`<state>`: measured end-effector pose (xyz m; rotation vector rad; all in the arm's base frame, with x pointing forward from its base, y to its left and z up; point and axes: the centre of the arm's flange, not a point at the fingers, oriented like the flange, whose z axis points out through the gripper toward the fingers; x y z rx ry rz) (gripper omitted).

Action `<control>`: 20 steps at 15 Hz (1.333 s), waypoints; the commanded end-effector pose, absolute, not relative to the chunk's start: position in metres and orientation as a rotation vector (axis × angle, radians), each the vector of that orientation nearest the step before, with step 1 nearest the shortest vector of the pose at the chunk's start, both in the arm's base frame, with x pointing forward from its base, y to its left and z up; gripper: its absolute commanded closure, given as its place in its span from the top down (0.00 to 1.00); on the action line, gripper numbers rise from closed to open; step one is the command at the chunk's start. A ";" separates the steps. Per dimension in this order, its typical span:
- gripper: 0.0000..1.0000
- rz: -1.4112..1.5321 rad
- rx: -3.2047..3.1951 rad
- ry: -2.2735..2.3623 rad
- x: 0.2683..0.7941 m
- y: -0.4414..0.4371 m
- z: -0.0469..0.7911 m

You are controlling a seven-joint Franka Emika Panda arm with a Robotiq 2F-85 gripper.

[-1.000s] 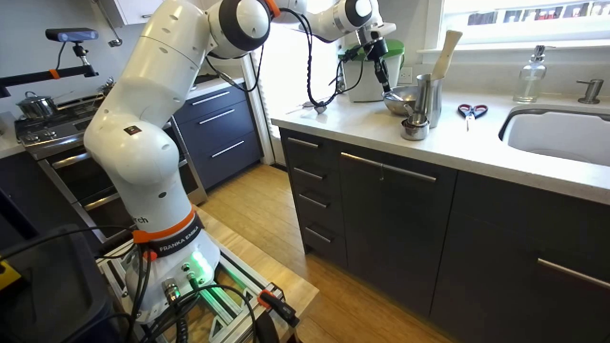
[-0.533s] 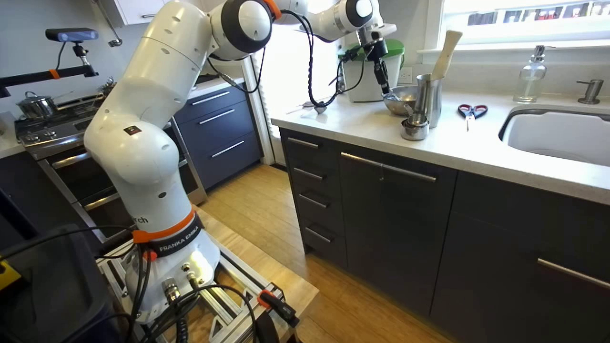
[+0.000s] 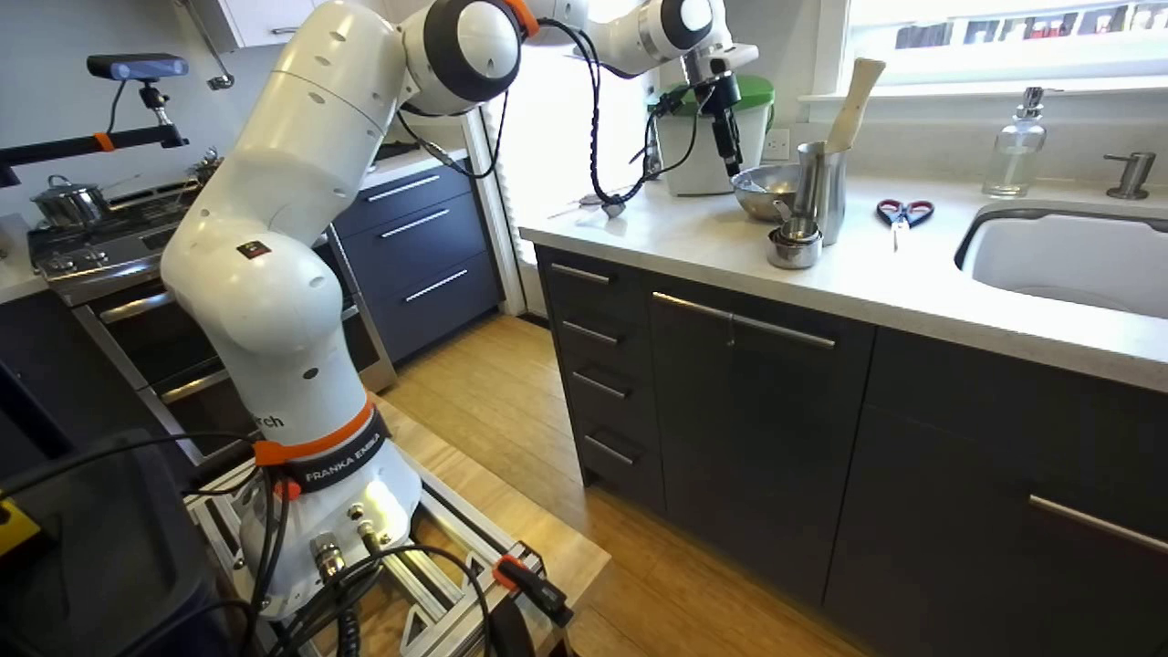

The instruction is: Pick up the ring cutlery set and place it inside the metallic bowl

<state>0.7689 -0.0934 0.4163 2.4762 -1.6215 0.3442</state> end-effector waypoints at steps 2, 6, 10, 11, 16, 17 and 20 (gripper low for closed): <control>1.00 0.251 2.539 -1.566 0.770 -0.084 0.425; 0.99 0.149 2.611 -1.443 0.756 -0.066 0.426; 1.00 0.085 2.748 -1.285 0.743 -0.044 0.430; 1.00 0.076 2.774 -1.252 0.741 -0.040 0.432; 1.00 0.038 2.893 -1.051 0.724 -0.027 0.449; 1.00 0.026 2.915 -1.007 0.719 -0.026 0.454; 1.00 0.018 3.011 -0.786 0.697 -0.020 0.471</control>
